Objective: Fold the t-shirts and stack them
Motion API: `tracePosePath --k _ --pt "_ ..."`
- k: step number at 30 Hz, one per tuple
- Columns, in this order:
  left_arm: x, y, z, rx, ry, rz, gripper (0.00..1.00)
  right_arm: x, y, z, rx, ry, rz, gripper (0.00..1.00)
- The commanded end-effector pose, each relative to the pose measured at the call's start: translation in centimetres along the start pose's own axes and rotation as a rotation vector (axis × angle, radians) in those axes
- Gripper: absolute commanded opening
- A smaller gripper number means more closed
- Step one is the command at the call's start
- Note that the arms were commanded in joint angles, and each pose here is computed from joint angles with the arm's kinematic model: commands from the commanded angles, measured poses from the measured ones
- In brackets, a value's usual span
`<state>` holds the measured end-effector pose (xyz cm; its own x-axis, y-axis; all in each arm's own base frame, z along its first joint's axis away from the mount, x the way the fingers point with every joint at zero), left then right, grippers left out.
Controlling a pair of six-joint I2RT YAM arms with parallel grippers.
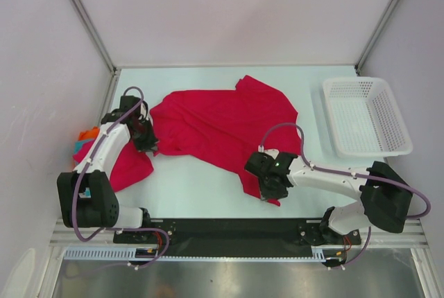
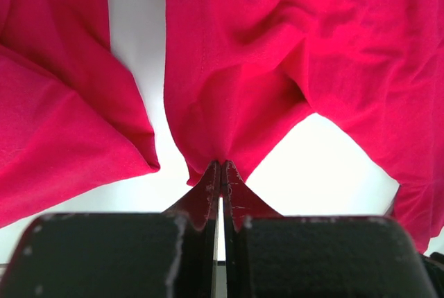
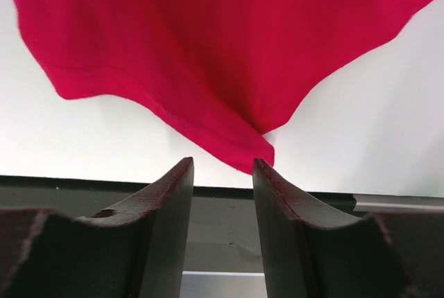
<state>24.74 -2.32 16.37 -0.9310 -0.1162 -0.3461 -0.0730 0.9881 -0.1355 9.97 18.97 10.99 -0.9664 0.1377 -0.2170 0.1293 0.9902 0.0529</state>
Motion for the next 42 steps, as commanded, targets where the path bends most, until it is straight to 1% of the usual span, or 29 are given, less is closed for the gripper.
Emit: tracePosePath --k 1,5,10,14,21,26,29,30,31,32,36,37,39,40,41,42 --pt "0.0 -0.1 0.1 0.014 -0.014 0.028 0.03 -1.7 0.0 -1.5 0.0 -0.109 0.036 0.46" --pt "-0.1 -0.1 0.1 0.015 -0.017 0.032 0.03 -2.3 -0.5 -1.5 0.014 -0.126 0.064 0.47" --pt "-0.2 -0.1 0.2 0.023 -0.013 0.036 0.03 -2.5 -1.8 0.1 0.077 -0.122 0.089 0.48" --pt "-0.2 -0.2 0.3 0.027 -0.008 0.042 0.03 -2.9 -1.9 1.2 0.075 -0.124 0.123 0.48" --pt "-0.7 -0.2 0.1 0.034 -0.015 0.058 0.03 -2.7 -1.9 3.8 0.11 -0.085 0.117 0.48" --pt "-0.7 -0.2 -0.1 0.039 -0.02 0.065 0.03 -2.2 -1.2 5.0 0.081 -0.05 0.113 0.47" --pt "-0.8 -0.1 -0.3 0.04 -0.025 0.063 0.03 -2.0 -0.9 5.1 0.058 -0.035 0.11 0.34" --pt "-0.8 -0.1 -0.3 0.041 -0.025 0.061 0.03 -1.9 -0.8 5.1 0.054 -0.033 0.109 0.15" --pt "-0.7 -0.2 -0.3 0.044 -0.026 0.063 0.03 -1.9 -0.9 5.0 0.053 -0.032 0.112 0.04" --pt "-0.8 -0.2 -0.5 0.048 -0.028 0.063 0.03 -1.9 -0.9 4.7 0.048 -0.037 0.113 0.0" --pt "-1.0 -0.3 -0.8 0.055 -0.039 0.059 0.03 -2.0 -1.0 3.1 0.038 -0.077 0.13 0.0" --pt "-1.0 -0.3 -0.8 0.05 -0.038 0.059 0.03 -2.0 -1.6 2.6 0.064 -0.09 0.13 0.0" --pt "-1.0 -0.2 -1.0 0.047 -0.045 0.057 0.03 -2.1 -2.2 1.3 0.064 -0.12 0.166 0.0" --pt "-1.0 -0.1 -1.0 0.045 -0.045 0.049 0.03 -1.9 -3.2 0.8 0.099 -0.126 0.174 0.0" --pt "-1.0 -0.1 -1.1 0.047 -0.047 0.044 0.03 -1.8 -3.6 -0.1 0.079 -0.144 0.196 0.0" --pt "-0.9 -0.1 -1.1 0.051 -0.047 0.036 0.03 -1.3 -4.7 -0.2 0.11 -0.14 0.227 0.0"
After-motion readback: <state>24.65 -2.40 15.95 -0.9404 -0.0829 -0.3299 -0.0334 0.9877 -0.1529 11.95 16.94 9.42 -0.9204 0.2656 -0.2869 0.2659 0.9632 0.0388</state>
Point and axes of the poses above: each gripper's point midway between its finger pads, its own z axis out along the fingers, its own y axis along the line the jaws close on, x = y × z, the point moved 7 cm from there along -z, back along the fingers, and after that the axes turned 15 degrees about z, right-handed, at the moved point
